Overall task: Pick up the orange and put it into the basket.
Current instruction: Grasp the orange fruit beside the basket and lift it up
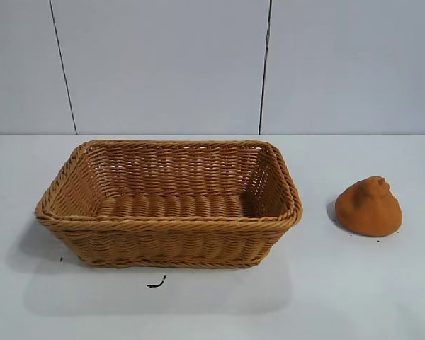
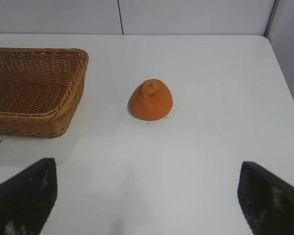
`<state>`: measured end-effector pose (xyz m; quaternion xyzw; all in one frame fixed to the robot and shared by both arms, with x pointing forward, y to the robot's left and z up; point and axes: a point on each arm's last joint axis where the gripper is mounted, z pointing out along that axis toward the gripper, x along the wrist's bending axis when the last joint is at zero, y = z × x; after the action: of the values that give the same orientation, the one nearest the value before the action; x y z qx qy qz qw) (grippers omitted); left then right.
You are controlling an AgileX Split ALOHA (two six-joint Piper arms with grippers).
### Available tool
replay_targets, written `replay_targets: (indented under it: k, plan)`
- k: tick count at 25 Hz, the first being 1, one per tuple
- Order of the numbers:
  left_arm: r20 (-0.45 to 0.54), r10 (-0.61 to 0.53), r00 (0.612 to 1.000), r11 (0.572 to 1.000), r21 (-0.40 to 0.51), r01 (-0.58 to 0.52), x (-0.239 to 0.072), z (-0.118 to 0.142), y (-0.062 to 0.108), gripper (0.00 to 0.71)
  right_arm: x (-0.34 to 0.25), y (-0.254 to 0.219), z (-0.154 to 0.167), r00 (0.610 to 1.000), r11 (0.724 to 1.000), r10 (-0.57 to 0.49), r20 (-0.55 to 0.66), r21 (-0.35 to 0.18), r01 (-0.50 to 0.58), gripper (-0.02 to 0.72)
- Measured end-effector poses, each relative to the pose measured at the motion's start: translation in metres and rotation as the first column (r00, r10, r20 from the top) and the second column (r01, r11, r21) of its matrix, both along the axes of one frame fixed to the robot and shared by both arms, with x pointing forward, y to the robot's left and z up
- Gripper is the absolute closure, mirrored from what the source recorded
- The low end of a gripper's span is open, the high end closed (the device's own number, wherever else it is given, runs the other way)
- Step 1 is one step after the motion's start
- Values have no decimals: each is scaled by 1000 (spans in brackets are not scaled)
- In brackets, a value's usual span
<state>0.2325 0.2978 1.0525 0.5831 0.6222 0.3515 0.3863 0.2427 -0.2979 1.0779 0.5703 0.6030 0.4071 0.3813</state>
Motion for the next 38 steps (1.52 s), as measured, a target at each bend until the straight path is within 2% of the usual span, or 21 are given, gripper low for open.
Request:
replay_targets:
  k: [6,9,11,12,13,19,25,31,38]
  plan:
    - [0,0,1000,1000,0,0,0,0,0,15,72,4,41,978,1000,-1,-209,-12,-1,10]
    - [0,0,1000,1000,1,0,0,0,0,15,122,7,45,937,1000,-15,-350,4,18,10]
    - [0,0,1000,1000,1,0,0,0,0,15,136,8,46,924,999,-22,-382,15,30,10]
    - [0,0,1000,1000,1,0,0,0,0,15,155,9,45,906,999,-28,-423,20,40,10]
    - [0,0,1000,1000,1,0,0,0,0,15,191,11,36,862,997,-41,-505,30,65,10]
    - [0,0,1000,1000,1,0,0,0,0,15,282,16,-2,745,995,-58,-664,20,95,10]
    - [0,0,1000,1000,1,0,0,0,0,15,348,20,-39,677,995,-59,-734,11,98,10]
    - [0,0,1000,1000,1,0,0,0,0,15,386,24,-81,605,994,-51,-795,17,106,10]
    - [0,0,1000,1000,1,0,0,0,0,14,396,29,-153,435,994,-15,-900,32,101,10]
